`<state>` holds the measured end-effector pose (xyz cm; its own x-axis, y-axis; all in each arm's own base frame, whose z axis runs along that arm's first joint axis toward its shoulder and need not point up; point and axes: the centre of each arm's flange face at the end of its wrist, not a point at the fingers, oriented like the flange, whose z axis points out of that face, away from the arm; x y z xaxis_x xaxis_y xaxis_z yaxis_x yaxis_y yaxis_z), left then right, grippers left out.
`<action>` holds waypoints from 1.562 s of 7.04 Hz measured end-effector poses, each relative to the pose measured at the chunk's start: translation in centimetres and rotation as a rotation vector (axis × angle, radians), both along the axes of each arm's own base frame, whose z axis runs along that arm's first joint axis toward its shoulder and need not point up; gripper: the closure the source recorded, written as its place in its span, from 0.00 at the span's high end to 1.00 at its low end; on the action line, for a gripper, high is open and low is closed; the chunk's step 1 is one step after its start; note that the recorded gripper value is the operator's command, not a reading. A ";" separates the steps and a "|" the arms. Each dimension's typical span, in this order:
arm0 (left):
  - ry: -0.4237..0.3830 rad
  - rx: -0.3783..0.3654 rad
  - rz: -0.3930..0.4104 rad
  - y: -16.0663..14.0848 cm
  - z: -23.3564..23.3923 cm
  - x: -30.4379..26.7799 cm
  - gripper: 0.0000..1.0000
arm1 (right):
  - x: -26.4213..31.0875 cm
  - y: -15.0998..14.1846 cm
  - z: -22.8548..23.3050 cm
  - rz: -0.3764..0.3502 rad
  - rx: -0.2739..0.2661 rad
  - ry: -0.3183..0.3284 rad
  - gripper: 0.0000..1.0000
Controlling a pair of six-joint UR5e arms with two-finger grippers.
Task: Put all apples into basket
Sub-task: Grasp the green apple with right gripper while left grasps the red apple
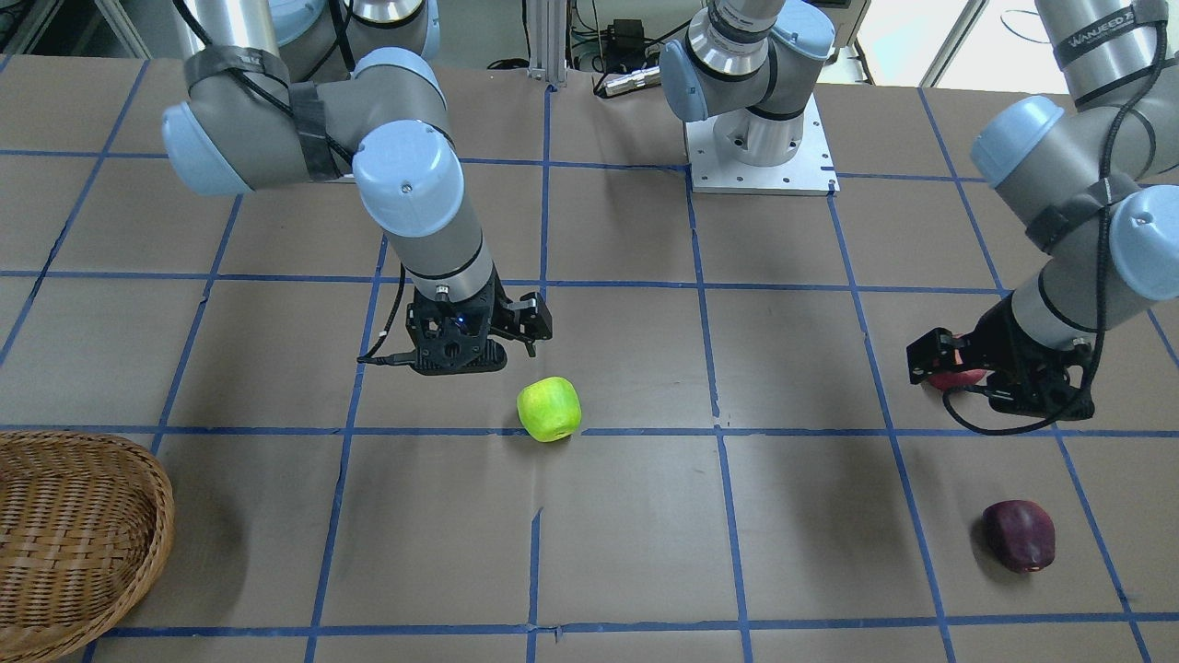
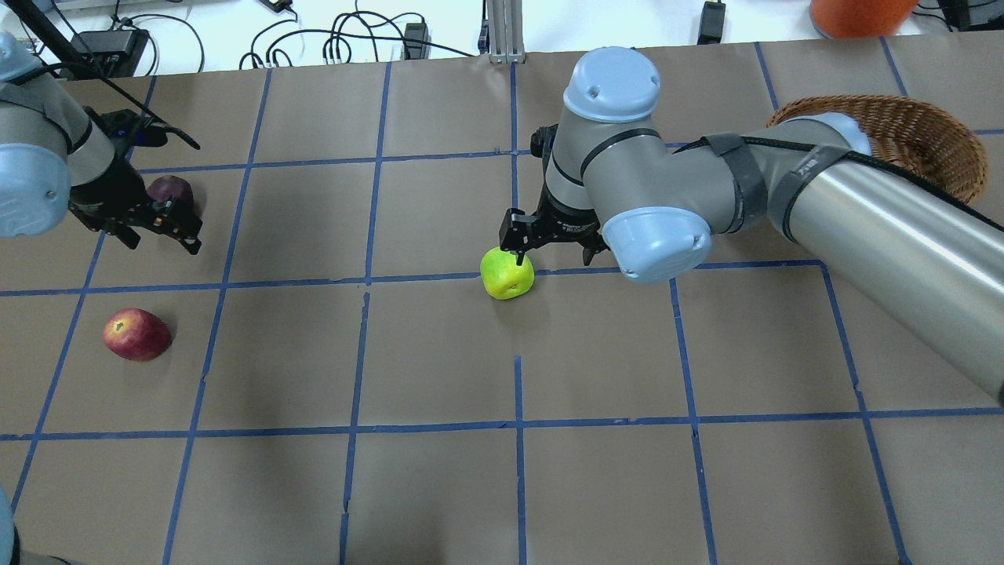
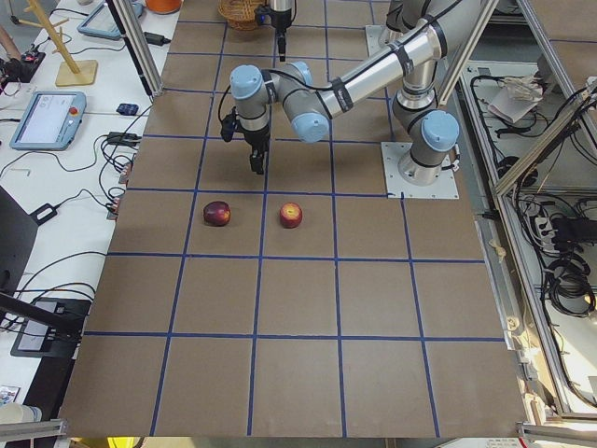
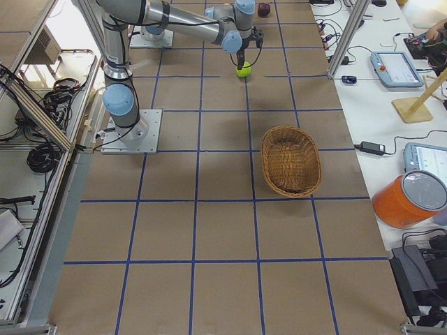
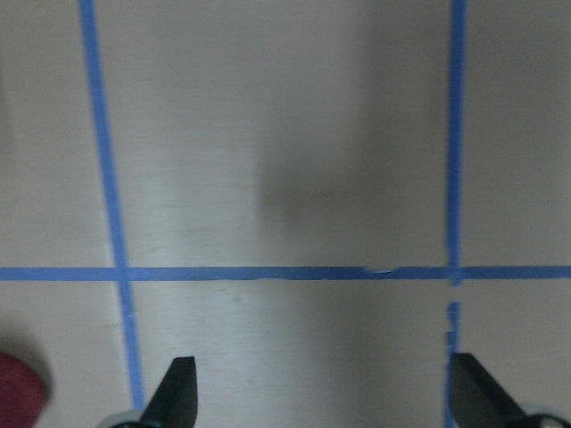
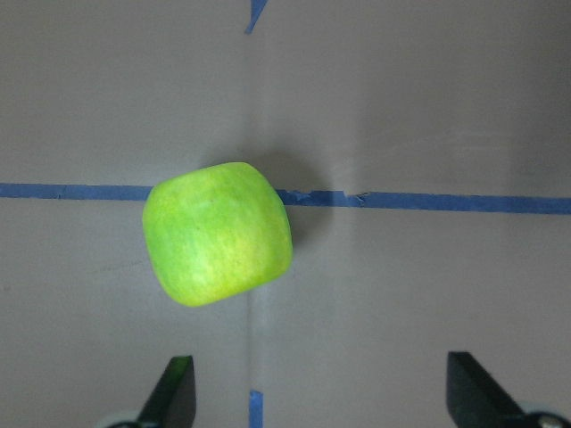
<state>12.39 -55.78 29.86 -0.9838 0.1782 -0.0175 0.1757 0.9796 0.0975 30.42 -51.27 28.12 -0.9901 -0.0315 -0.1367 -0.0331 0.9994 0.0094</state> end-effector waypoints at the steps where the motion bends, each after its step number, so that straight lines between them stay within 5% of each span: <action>1: 0.008 0.029 -0.063 0.7 -1.3 3.0 1.00 | 1.5 -0.5 -1.7 0.004 -0.007 -0.001 1.00; 4: 0.033 0.145 -0.158 2.9 -7.0 7.3 1.00 | 3.9 -2.8 -4.0 0.005 -0.011 0.000 1.00; 7: 0.031 0.173 -0.179 3.5 -11.1 7.8 1.00 | 4.6 -3.3 -6.3 0.000 0.013 -0.003 1.00; 8: 0.040 0.183 -0.176 3.7 -12.0 7.7 0.88 | 4.8 -3.5 -7.1 -0.003 0.009 -0.006 0.90; 9: 0.046 0.189 -0.171 3.8 -12.6 7.7 0.41 | 4.9 -3.7 -7.9 -0.005 0.005 -0.006 0.32; 10: 0.047 0.188 -0.168 3.8 -12.7 7.7 0.17 | 5.0 -3.9 -8.4 -0.005 -0.003 -0.004 0.00; 11: 0.045 0.183 -0.167 3.9 -12.4 7.8 0.14 | 4.9 -4.0 -8.4 -0.005 -0.011 -0.002 0.00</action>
